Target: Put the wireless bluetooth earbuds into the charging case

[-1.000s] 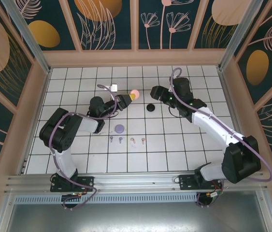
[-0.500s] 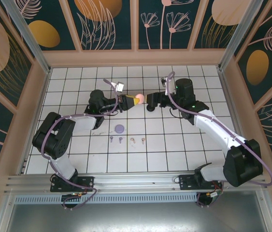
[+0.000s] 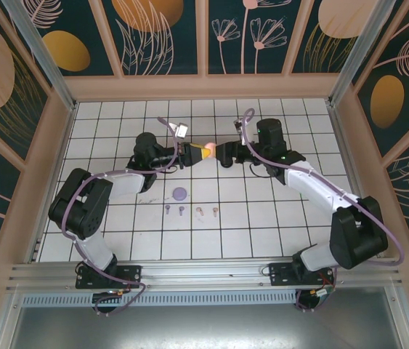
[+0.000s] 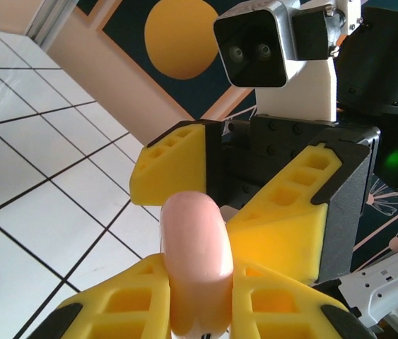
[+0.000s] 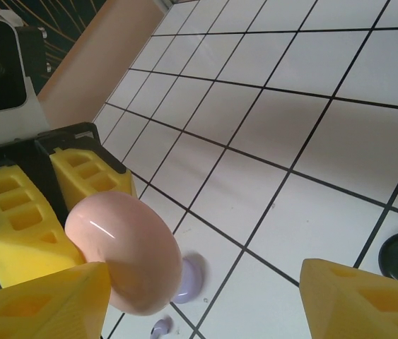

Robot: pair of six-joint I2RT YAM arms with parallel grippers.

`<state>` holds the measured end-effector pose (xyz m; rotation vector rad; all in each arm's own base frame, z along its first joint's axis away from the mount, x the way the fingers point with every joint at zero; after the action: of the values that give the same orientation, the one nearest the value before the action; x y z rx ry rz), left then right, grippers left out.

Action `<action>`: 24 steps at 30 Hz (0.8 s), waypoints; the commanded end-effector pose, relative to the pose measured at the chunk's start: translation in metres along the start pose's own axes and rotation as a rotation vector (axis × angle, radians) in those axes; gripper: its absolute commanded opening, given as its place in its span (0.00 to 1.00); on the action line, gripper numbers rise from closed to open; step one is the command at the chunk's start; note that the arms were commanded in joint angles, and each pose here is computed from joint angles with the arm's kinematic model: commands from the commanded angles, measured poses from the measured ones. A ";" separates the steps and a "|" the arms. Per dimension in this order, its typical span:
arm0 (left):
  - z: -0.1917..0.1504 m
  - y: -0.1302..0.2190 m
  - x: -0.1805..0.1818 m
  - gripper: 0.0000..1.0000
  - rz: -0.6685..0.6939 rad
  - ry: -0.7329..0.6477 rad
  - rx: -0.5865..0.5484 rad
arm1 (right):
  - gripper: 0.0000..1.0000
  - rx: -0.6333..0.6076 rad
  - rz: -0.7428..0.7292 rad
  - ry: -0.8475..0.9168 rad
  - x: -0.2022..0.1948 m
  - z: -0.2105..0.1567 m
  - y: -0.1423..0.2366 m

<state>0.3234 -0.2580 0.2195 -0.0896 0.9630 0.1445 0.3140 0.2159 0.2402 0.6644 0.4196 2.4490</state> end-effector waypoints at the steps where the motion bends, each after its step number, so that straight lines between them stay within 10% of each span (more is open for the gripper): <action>1: 0.010 -0.001 -0.022 0.00 -0.061 -0.083 0.009 | 0.70 -0.036 -0.010 0.035 -0.001 0.016 -0.006; 24: 0.009 -0.001 -0.039 0.00 -0.118 -0.110 0.031 | 0.62 -0.092 0.041 -0.002 -0.001 0.007 0.034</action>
<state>0.3128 -0.2587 0.2382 -0.0904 0.9209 0.0867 0.3153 0.1864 0.2437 0.6806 0.3511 2.3825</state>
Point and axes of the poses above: each hand's point on the last joint's axis, 136 mm out from that joint toward the fingers, its own y axis back along the fingers, its own x axis along the line the jaws close on, z = x × y, the point moved 6 cm from there along y, back along the fingers, and after that the axes turned 12 degrees about y, right-handed, at the moved point
